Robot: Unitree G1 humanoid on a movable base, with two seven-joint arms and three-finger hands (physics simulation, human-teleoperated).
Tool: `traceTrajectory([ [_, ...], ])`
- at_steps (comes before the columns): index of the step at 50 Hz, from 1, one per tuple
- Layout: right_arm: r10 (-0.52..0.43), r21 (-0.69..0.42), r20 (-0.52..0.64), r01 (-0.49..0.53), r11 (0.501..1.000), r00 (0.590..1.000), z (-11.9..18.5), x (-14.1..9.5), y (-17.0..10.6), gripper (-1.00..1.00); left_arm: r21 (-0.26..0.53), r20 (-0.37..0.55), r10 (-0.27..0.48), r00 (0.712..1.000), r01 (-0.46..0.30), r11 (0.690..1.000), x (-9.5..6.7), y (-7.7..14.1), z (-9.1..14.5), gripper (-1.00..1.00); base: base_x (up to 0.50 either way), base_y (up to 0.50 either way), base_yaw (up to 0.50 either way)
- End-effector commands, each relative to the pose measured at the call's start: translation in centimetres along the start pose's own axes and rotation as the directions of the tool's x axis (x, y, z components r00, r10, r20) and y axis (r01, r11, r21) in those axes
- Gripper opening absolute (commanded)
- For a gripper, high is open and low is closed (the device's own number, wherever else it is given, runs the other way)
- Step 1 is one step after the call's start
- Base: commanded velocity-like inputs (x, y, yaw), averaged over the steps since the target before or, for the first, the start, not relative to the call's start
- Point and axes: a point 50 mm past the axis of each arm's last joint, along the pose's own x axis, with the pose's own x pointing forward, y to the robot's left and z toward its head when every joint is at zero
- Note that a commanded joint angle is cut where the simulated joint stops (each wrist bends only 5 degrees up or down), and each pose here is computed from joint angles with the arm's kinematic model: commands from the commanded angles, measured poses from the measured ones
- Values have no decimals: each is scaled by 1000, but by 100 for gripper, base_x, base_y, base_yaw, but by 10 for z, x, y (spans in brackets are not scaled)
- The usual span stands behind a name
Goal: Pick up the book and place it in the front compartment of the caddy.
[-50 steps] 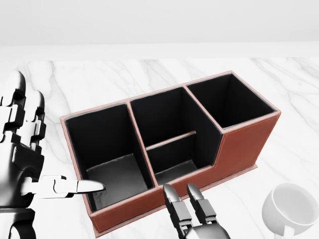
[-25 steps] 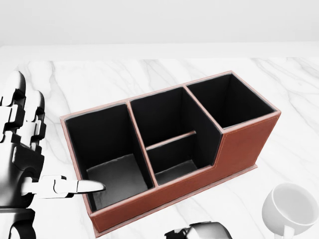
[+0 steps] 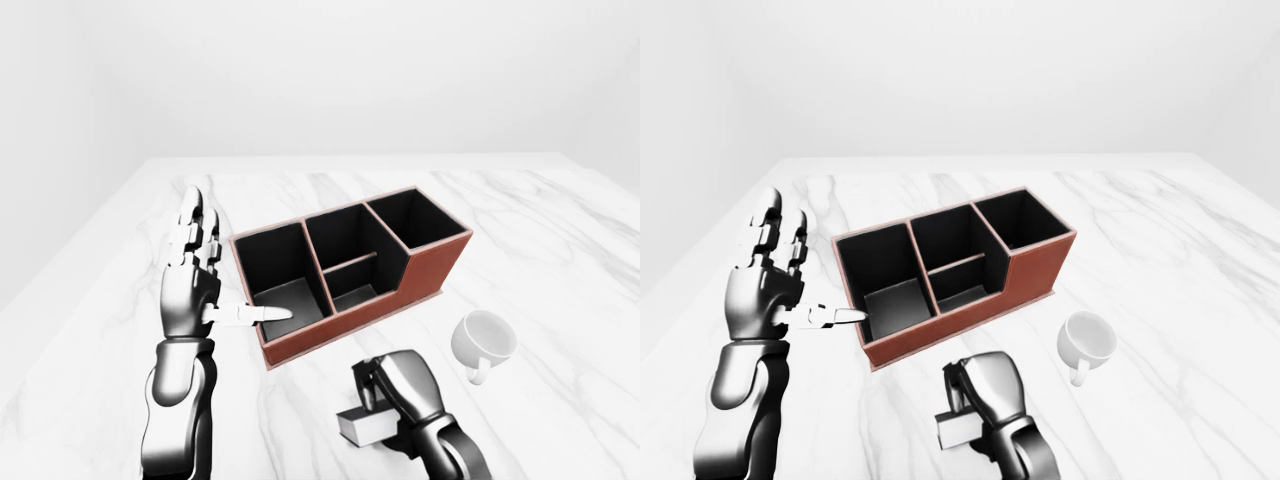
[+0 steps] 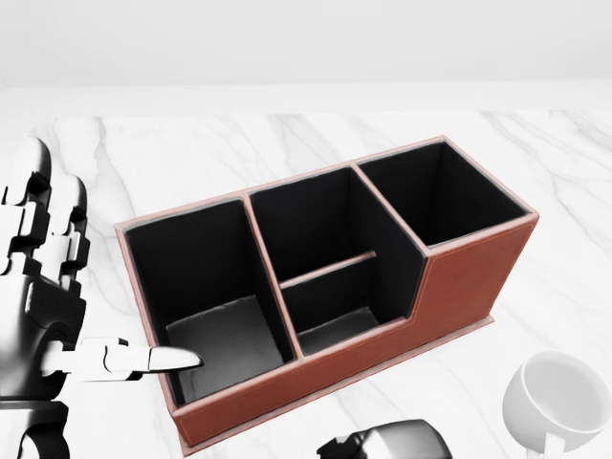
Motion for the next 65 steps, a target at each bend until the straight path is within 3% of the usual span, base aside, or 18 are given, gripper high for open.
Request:
traceTrajectory([
  [1,-59,-12,21,60,998,998,6,1,-19,-100,0,-5,0,1000,0,1000,0,0,-1,100,0,0,0],
  [65,-231,-36,105,236,971,967,36,8,-108,-100,-2,-13,-3,1000,3,1000,-1,-1,-3,100,0,0,0],
])
